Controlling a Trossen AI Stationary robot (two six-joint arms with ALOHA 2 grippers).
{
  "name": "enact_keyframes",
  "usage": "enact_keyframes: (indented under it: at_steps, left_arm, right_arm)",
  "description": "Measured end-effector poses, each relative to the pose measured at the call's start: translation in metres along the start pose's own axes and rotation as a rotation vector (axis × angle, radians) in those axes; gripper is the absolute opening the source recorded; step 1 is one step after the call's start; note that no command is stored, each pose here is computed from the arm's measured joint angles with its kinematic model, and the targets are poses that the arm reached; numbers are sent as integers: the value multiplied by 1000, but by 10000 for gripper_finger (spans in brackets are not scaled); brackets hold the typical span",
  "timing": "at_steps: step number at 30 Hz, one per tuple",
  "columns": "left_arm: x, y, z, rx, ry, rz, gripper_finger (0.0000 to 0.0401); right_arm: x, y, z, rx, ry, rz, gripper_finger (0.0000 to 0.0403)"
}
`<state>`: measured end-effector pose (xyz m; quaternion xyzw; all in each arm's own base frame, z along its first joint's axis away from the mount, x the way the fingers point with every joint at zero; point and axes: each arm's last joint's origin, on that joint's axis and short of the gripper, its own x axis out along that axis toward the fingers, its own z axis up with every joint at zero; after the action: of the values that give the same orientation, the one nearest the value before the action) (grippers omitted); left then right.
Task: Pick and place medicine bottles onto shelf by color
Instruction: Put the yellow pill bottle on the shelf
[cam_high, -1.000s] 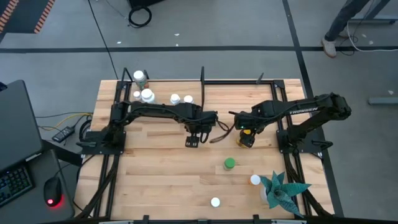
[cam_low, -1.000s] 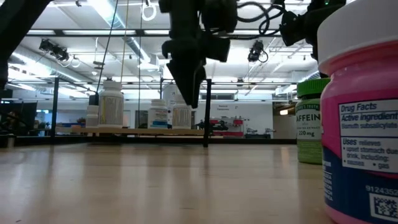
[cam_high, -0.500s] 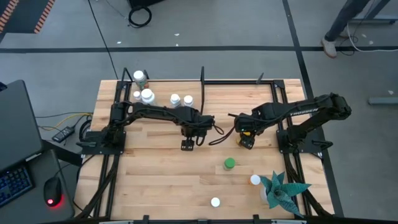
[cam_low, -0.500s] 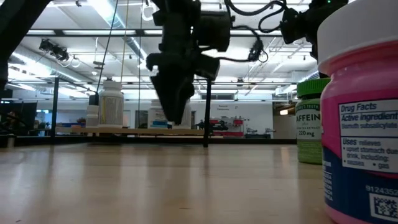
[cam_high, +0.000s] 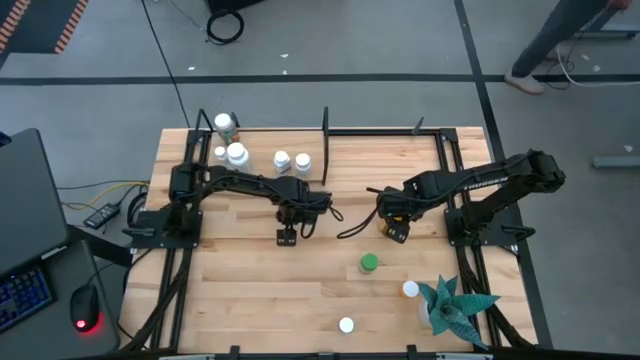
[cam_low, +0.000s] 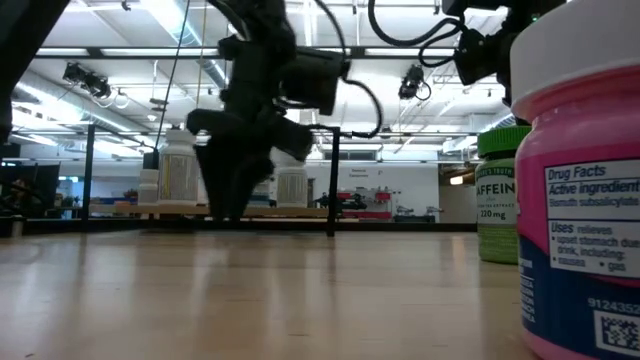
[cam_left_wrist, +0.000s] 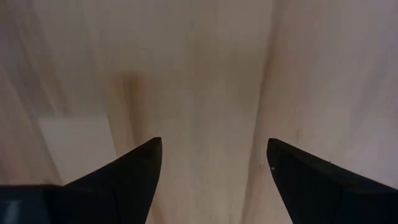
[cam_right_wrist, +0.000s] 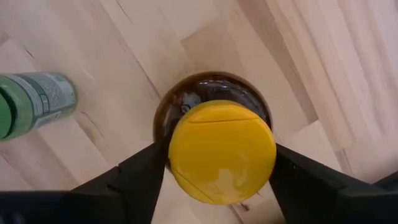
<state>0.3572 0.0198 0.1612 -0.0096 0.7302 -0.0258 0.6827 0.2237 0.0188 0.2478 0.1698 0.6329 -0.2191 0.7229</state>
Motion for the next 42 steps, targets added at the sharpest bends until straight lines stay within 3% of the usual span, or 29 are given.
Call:
enact_keyframes:
  at_steps: [5,15,22,27,42]
  left_arm:
    - [7,5,-28,-73,-9,0,293]
    - [-14,4,-76,-222,-121,2,293]
    - [-40,0,-87,-257,-234,5,293]
    - [-45,0,-91,-274,-242,6,293]
    - [-45,-9,-106,-254,-99,44,293]
  right_arm:
    - [-1,1,2,2,-27,14,224]
    - [-2,9,21,-35,-188,127,226]
    - [-4,6,39,-25,-308,201,232]
    - [6,12,56,-66,-339,251,232]
    - [11,62,148,-375,-260,139,232]
